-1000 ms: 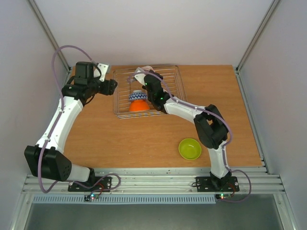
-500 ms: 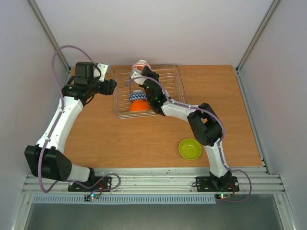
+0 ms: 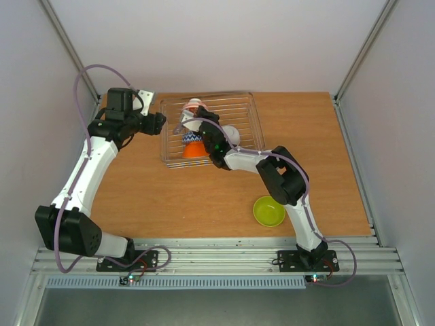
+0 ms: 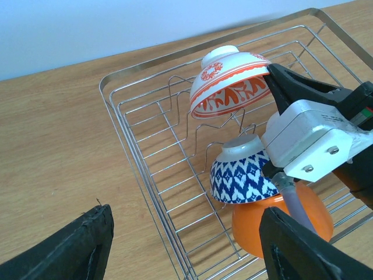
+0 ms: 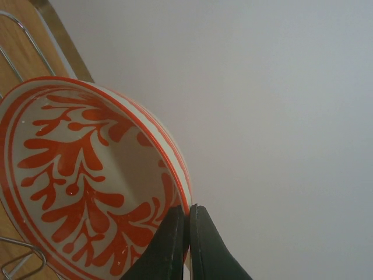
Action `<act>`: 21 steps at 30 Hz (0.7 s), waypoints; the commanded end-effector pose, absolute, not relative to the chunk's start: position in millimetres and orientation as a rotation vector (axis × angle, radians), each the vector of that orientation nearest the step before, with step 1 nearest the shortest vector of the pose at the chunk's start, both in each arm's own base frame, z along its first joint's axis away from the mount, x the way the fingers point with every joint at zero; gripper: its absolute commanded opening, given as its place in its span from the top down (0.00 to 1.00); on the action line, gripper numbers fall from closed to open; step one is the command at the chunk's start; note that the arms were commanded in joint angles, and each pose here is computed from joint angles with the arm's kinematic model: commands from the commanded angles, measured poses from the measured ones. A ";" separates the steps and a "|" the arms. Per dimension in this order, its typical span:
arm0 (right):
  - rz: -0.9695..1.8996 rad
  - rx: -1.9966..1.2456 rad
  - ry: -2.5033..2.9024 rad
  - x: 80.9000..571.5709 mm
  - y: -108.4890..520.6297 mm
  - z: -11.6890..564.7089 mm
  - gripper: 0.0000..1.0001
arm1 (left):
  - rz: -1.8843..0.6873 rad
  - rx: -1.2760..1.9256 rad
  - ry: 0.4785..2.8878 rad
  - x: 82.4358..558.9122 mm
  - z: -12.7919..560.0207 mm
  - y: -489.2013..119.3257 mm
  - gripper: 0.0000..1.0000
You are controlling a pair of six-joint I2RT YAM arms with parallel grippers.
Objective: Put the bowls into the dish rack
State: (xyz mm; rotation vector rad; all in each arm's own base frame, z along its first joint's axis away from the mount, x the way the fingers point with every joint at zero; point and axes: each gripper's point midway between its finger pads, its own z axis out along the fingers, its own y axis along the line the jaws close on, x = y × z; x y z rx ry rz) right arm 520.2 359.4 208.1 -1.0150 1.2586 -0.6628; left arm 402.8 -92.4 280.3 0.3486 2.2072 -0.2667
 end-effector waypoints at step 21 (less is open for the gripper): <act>-0.620 -1.172 1.241 493.0 390.8 155.2 0.98 | -0.277 0.359 2.169 407.5 285.7 -94.1 0.30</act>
